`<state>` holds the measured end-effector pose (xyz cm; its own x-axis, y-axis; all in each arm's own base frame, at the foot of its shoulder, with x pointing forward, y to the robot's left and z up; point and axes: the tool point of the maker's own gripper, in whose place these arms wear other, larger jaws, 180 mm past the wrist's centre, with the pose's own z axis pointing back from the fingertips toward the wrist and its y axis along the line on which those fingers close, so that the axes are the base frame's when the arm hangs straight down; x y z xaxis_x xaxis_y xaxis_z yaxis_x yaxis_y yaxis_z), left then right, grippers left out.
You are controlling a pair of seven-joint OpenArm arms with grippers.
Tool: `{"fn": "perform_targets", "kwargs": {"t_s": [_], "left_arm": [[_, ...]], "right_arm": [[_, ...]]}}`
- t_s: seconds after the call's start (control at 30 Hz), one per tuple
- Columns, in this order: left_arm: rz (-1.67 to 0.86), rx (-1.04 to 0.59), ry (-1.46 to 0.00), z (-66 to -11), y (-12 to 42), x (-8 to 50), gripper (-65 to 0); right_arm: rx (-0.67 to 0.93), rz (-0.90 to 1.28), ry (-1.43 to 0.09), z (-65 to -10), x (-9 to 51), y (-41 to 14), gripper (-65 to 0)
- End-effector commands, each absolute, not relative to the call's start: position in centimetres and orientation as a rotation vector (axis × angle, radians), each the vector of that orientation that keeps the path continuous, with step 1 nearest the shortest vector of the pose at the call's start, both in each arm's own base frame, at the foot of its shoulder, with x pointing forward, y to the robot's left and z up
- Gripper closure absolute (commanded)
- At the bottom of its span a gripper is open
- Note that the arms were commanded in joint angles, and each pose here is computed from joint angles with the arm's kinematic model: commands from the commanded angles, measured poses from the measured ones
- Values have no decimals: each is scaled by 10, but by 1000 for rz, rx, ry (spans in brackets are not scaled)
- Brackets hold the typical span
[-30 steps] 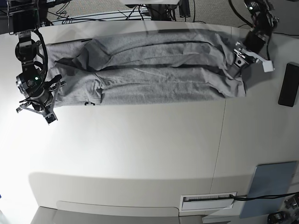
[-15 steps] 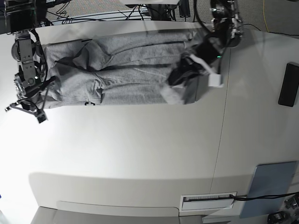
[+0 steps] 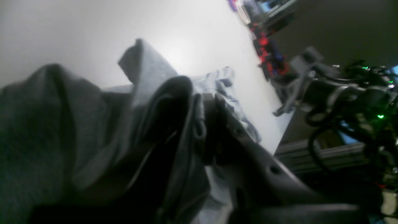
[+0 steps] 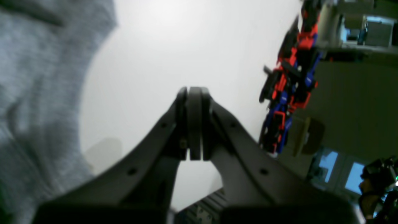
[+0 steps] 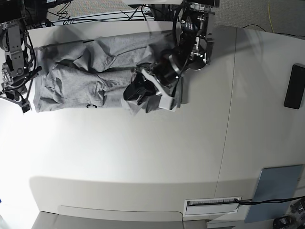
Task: Fold the T-shirt properly
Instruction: 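Carry the strip end with the left gripper toward the right gripper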
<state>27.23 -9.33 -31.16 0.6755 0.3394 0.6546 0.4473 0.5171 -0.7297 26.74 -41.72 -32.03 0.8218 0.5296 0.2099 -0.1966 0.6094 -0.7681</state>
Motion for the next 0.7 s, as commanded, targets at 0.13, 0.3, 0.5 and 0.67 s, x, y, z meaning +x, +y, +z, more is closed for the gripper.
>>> {"fn": "perform_targets", "kwargs": {"t_s": [0.13, 0.3, 0.5, 0.67], "left_arm": [[-149, -1054, -909, -299, -114, 275, 0], [-262, -1031, -897, -299, -138, 275, -200], [-361, -1052, -939, -277, -152, 283, -348], [-551, -1012, -898, -281, -148, 268, -347]], "right_arm": [[-865, 425, -464, -304, 268, -429, -2], [-860, 419, -459, -306, 267, -428, -2], [-852, 422, -453, -309, 264, -427, -2], [-814, 424, -486, -311, 268, -421, -2]]}}
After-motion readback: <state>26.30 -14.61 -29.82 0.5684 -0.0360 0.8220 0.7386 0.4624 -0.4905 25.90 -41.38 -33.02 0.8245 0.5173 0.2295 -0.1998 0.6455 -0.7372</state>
